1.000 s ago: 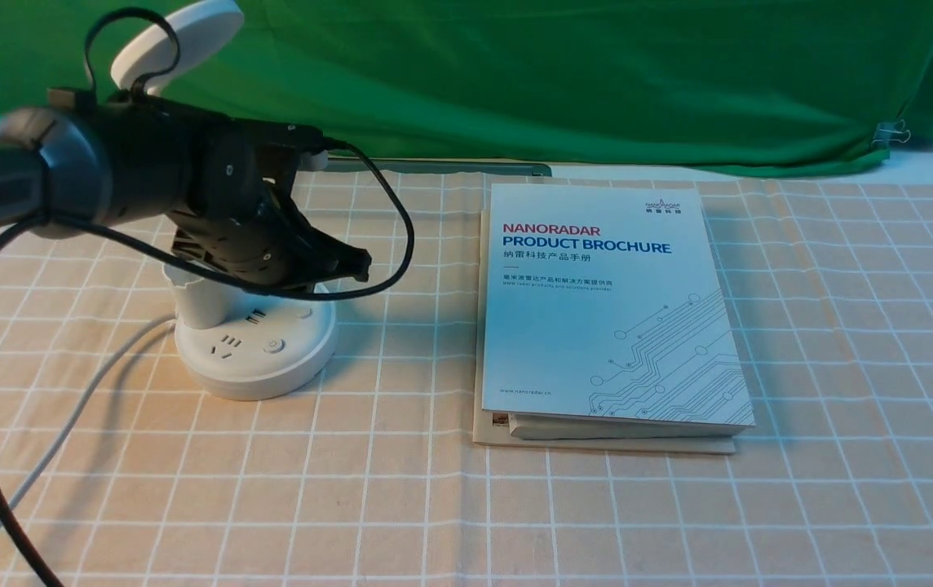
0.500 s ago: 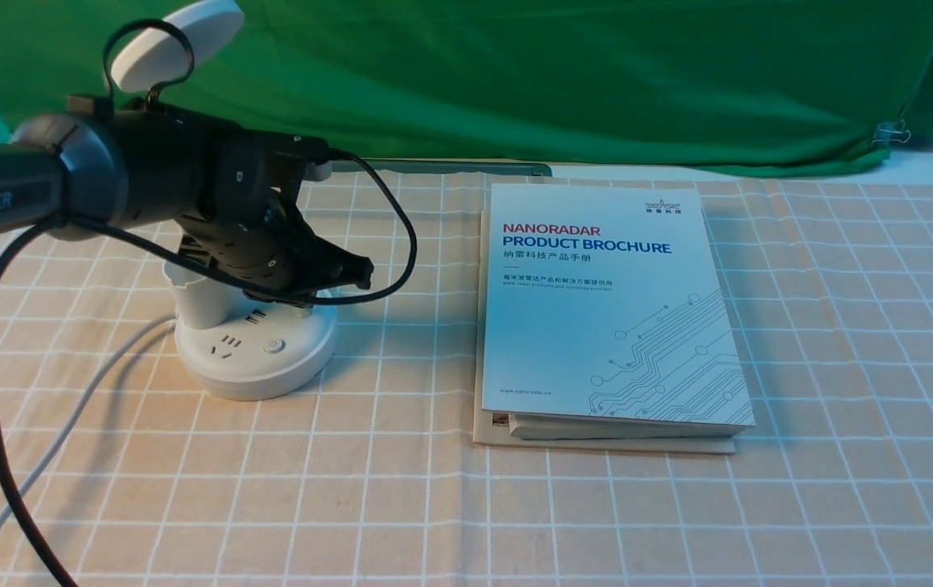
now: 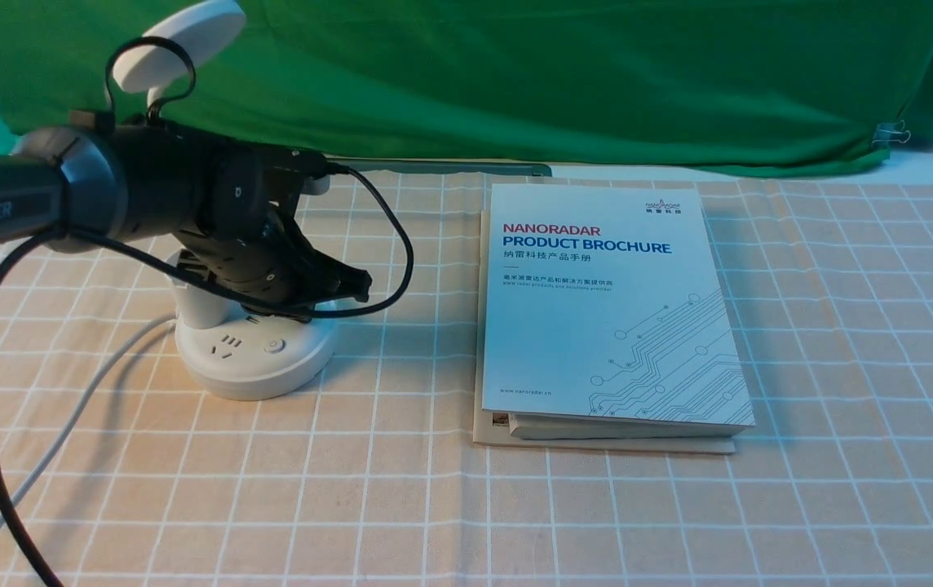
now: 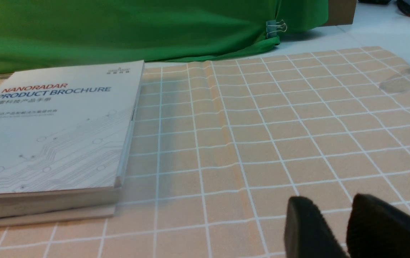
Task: Turn on the table lamp on the light coffee tablecloth with your hand.
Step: 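Press the power button on the lamp base to turn the lamp on with the left gripper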
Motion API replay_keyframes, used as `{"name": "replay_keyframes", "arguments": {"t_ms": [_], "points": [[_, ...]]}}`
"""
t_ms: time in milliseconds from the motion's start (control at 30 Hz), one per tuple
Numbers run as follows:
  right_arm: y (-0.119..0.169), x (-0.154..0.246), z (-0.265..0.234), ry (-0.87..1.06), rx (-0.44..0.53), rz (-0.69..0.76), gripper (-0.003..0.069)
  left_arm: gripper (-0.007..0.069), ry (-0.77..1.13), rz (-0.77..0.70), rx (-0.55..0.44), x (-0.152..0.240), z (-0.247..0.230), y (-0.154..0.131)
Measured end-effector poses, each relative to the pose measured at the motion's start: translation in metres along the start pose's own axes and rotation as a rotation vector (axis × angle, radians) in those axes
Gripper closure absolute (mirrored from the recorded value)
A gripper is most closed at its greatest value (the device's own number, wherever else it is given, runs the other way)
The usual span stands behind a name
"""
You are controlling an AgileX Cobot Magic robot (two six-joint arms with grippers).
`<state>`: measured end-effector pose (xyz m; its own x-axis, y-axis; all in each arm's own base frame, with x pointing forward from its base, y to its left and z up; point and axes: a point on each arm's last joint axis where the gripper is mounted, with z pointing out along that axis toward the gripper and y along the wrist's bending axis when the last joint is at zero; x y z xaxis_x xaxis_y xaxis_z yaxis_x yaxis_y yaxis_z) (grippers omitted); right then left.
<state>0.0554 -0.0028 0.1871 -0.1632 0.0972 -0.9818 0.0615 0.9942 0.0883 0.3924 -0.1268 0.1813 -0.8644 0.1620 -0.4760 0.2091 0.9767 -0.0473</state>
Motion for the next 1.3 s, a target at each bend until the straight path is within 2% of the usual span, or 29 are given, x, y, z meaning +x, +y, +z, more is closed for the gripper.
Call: {"name": "replay_keyframes", "arguments": {"t_ms": [567, 867, 1300], "points": [[0.000, 0.000, 0.000, 0.000, 0.000, 0.000, 0.0419, 0.0623, -0.075, -0.049, 0.009, -0.014, -0.014, -0.001], [0.000, 0.000, 0.000, 0.000, 0.000, 0.000, 0.0419, 0.0623, -0.038, -0.018, -0.022, -0.008, 0.006, 0.001], [0.000, 0.000, 0.000, 0.000, 0.000, 0.000, 0.0419, 0.0623, -0.043, -0.021, -0.026, -0.010, -0.003, 0.002]]}}
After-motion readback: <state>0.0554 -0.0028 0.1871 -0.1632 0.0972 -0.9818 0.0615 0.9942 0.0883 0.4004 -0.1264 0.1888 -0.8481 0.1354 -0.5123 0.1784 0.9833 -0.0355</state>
